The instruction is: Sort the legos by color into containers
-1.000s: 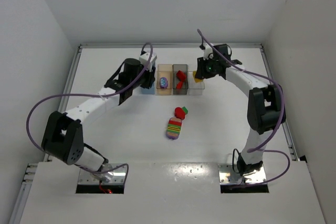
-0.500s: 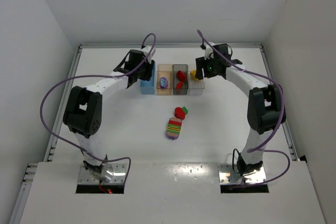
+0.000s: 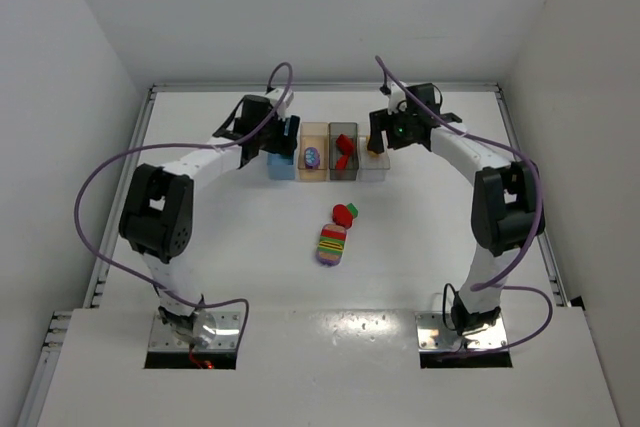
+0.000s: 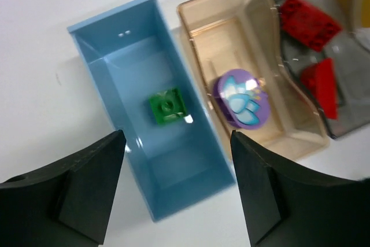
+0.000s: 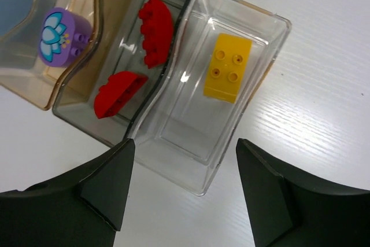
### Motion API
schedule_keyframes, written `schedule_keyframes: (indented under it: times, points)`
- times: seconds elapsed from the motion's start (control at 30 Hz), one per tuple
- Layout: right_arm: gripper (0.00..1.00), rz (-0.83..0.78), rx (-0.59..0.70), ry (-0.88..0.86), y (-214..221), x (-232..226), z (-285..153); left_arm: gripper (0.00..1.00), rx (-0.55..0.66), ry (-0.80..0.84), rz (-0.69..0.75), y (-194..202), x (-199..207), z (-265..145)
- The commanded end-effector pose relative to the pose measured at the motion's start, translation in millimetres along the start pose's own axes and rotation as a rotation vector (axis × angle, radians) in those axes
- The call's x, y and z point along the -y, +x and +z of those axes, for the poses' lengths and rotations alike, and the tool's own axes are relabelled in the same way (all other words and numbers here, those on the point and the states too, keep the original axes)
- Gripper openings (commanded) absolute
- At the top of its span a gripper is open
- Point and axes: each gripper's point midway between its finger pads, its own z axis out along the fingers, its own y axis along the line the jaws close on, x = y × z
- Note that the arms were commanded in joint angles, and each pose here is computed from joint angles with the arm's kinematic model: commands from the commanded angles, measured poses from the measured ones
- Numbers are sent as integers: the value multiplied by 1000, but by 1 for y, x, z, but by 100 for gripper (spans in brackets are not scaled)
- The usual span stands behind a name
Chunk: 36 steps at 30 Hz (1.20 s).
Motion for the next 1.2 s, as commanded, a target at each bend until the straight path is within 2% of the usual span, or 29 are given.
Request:
schedule_keyframes:
  times: [0.0,0.03,0.1,0.17,0.2,0.27,0.37,0.4,0.47,0.5,0.63,0.8,0.93,1.17]
  points:
    - [72,-57,79,-95,-27,-20,-20,80,198,133,0,-56,22,-41]
    - [72,-73,73,-174,-23,-34,-26,80,230,157,7,-65,27,-56]
    - [72,-138,60,-265,-16,-50,-39,80,231,215,14,-61,38,-71]
    - [70,-212,28,-430,4,-78,-51,80,227,226,15,-52,41,-88]
    - [70,-320,15,-552,16,-98,-65,80,215,241,15,-45,44,-94]
    - [70,-479,-52,-677,57,-116,-81,80,202,280,12,-32,48,-107]
    - [70,-612,-105,-750,93,-126,-89,80,175,337,20,-18,52,-118]
    - [70,-734,-76,-774,99,-123,-87,80,153,355,37,-14,51,-120]
    - [70,-850,-76,-778,112,-116,-86,80,137,443,74,-12,62,-129]
    - [70,-948,-47,-777,111,-115,-83,80,101,471,81,-5,65,-130]
    - [69,-1134,-2,-743,100,-106,-69,80,111,529,113,-14,68,-138]
    - [68,-1176,-84,-842,110,-100,-48,80,125,508,113,-16,64,-142]
    - [66,-1263,-77,-865,117,-105,-37,80,117,478,112,-10,56,-141]
    - [64,-1278,-113,-934,134,-115,-26,78,117,452,107,-10,50,-139]
